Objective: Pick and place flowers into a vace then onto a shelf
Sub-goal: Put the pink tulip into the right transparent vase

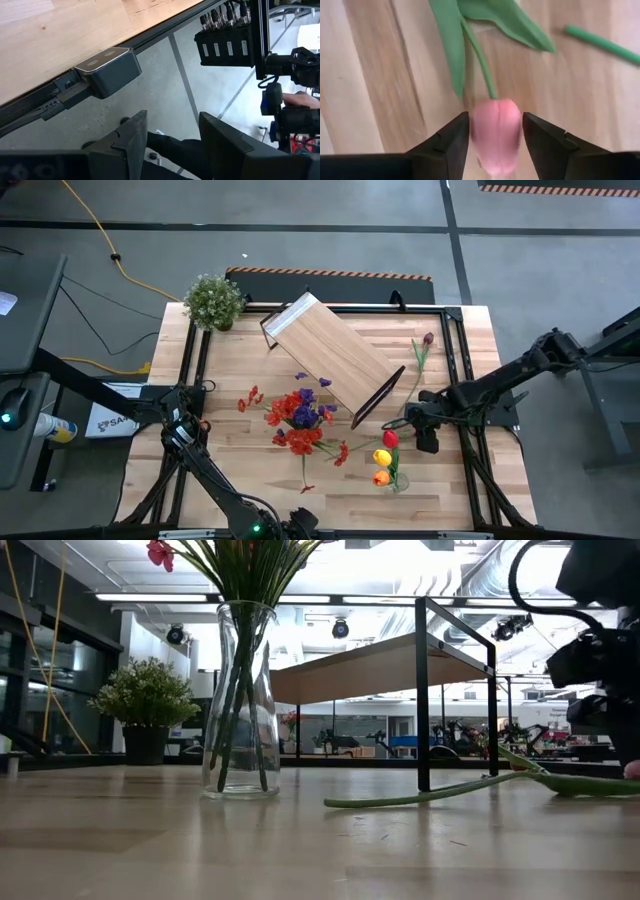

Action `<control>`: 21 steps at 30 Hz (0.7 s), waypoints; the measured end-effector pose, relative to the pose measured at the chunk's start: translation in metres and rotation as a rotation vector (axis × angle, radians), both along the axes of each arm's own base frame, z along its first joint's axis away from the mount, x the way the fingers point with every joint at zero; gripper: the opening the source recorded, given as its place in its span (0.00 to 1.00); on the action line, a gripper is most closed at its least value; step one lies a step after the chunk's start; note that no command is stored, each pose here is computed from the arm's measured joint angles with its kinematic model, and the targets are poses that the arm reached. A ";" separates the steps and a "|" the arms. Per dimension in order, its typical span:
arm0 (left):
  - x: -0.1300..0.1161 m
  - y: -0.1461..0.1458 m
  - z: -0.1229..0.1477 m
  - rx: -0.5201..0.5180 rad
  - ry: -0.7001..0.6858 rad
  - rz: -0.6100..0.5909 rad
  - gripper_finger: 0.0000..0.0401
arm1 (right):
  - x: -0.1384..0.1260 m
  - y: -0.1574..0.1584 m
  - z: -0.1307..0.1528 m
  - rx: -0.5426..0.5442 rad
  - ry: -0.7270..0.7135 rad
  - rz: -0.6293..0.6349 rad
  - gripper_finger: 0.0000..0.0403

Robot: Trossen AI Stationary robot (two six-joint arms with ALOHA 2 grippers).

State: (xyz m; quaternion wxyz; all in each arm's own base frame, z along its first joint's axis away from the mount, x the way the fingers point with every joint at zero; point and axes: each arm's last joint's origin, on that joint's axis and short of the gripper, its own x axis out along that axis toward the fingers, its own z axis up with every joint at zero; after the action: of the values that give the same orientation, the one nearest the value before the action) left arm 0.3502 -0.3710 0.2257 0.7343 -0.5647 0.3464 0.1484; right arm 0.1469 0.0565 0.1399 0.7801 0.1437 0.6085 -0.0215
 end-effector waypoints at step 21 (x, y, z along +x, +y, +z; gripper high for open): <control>0.000 0.000 0.000 0.000 0.000 0.000 0.53 | -0.012 -0.006 0.019 0.003 -0.101 -0.039 0.55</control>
State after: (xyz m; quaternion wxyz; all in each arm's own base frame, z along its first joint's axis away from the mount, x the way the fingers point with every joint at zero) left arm 0.3501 -0.3710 0.2257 0.7343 -0.5646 0.3463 0.1485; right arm 0.1352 0.0508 0.1593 0.8091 0.1578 0.5654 -0.0285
